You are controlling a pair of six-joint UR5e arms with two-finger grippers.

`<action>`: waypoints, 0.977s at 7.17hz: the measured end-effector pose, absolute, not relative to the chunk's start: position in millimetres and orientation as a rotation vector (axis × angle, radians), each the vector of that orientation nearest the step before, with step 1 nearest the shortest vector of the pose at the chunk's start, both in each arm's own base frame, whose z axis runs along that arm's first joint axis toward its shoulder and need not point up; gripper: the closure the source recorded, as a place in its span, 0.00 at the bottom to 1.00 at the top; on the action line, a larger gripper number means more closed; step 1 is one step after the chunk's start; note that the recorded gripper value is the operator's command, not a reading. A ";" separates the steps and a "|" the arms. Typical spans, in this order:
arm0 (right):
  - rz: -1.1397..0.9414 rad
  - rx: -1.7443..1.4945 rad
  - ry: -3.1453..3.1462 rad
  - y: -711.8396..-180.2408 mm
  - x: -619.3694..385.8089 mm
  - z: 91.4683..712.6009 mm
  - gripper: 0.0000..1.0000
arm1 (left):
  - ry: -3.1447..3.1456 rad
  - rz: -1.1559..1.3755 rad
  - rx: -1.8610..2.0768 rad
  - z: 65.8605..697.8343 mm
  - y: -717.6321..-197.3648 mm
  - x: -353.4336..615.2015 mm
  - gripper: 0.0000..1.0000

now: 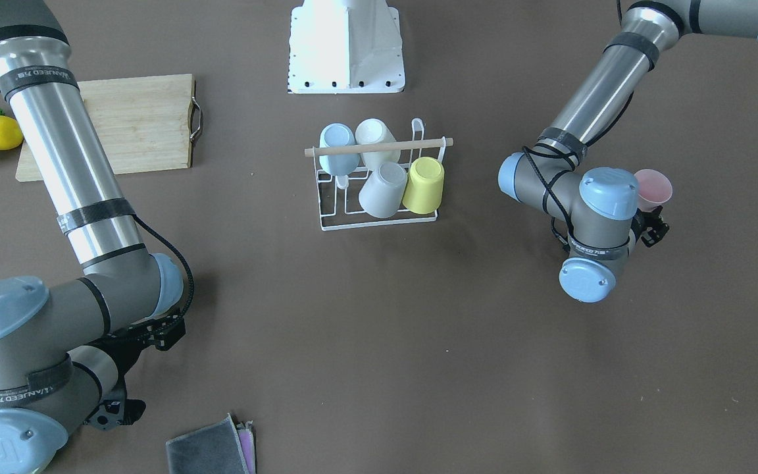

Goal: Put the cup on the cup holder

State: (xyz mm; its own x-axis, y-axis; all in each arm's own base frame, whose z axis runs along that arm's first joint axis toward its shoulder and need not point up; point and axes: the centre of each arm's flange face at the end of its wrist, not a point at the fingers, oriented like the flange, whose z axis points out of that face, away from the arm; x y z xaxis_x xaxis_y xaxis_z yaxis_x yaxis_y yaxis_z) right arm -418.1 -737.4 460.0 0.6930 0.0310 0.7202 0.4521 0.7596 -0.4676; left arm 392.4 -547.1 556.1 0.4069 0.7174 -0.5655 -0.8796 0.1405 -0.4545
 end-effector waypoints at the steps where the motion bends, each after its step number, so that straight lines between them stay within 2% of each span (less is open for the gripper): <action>1: -0.272 -0.681 -0.773 -734.5 -421.5 462.4 0.00 | 0.212 1.170 -0.851 559.5 -544.6 389.4 0.04; 6: -0.317 -0.736 -0.774 -722.6 -418.8 476.8 0.00 | 0.174 1.182 -0.895 580.7 -529.2 387.2 0.06; 7: -0.315 -0.745 -0.775 -720.8 -419.8 478.9 0.01 | 0.172 1.185 -0.897 582.1 -527.3 388.0 0.19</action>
